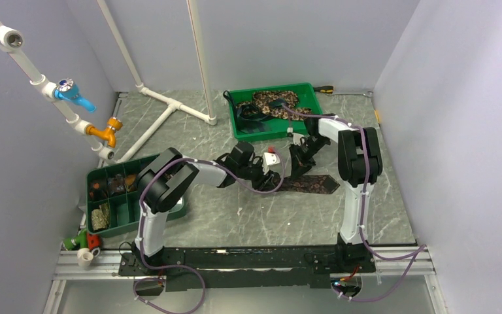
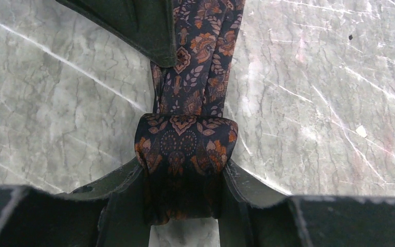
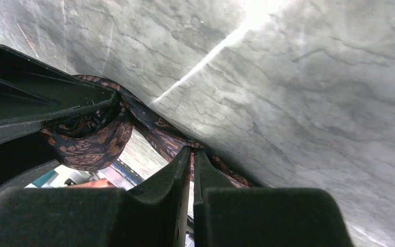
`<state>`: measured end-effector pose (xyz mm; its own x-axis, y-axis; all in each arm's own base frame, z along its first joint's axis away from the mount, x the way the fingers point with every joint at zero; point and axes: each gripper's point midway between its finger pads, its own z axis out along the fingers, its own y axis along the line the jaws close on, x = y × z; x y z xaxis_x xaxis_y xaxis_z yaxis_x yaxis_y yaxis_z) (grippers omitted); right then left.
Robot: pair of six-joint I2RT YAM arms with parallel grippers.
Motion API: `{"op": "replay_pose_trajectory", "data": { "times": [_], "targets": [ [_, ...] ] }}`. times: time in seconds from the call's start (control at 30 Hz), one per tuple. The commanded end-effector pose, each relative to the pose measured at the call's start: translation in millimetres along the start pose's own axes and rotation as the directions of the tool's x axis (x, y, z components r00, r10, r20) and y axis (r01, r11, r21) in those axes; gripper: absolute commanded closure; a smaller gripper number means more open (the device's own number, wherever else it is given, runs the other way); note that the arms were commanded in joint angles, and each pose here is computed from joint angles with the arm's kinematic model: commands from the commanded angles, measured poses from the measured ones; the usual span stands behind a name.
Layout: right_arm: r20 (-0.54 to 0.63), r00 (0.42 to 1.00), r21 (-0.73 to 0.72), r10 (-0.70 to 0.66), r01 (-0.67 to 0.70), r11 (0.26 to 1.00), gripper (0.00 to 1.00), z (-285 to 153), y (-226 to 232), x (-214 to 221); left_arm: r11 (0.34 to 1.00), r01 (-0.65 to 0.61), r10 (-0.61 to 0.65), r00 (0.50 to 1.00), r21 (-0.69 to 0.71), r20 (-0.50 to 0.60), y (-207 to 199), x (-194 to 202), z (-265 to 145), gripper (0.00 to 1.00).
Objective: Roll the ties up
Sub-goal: Roll the tie at the center of the board.
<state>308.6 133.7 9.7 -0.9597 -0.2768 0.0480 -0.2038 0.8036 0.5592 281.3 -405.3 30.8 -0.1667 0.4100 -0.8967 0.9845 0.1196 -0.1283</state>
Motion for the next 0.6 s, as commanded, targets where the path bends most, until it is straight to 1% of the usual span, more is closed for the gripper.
{"op": "replay_pose_trajectory", "data": {
  "times": [0.0,0.07,0.17,0.23,0.3,0.37,0.43,0.47,0.5,0.57],
  "targets": [
    [0.012,0.994,0.237,-0.110,0.104,0.966,0.90,13,-50,-19,0.991,0.097,-0.111,0.981,-0.092,-0.161,-1,48,-17,0.86],
    [0.041,0.990,0.205,-0.132,0.121,0.971,0.88,8,-38,-33,0.992,0.085,-0.105,0.964,-0.091,-0.244,-5,73,-19,0.85],
    [0.102,0.980,0.111,-0.174,0.162,0.981,0.79,-12,-6,-47,0.992,0.079,-0.107,0.937,-0.098,-0.332,-10,99,-23,0.84],
    [0.138,0.973,0.026,-0.184,0.182,0.983,0.64,-28,23,-46,0.992,0.070,-0.105,0.926,-0.108,-0.363,-11,109,-26,0.83],
    [0.152,0.975,-0.081,-0.165,0.179,0.981,0.51,-39,50,-37,0.992,0.062,-0.099,0.919,-0.107,-0.382,-14,116,-27,0.82],
    [0.150,0.980,-0.199,-0.131,0.159,0.967,0.44,-44,74,-22,0.993,0.048,-0.087,0.916,-0.107,-0.391,-16,118,-27,0.80],
    [0.135,0.987,-0.315,-0.090,0.129,0.940,0.40,-44,93,-8,0.994,0.049,-0.085,0.912,-0.101,-0.400,-18,119,-27,0.79],
    [0.127,0.989,-0.357,-0.072,0.113,0.927,0.32,-43,98,-2,0.994,0.049,-0.087,0.911,-0.102,-0.404,-18,119,-26,0.79],
    [0.117,0.991,-0.381,-0.062,0.102,0.919,0.28,-40,102,3,0.994,0.050,-0.087,0.910,-0.102,-0.406,-18,118,-25,0.79],
    [0.097,0.992,-0.378,-0.075,0.107,0.919,0.27,-31,103,11,0.994,0.050,-0.086,0.909,-0.099,-0.408,-18,119,-25,0.78]
  ]
}}
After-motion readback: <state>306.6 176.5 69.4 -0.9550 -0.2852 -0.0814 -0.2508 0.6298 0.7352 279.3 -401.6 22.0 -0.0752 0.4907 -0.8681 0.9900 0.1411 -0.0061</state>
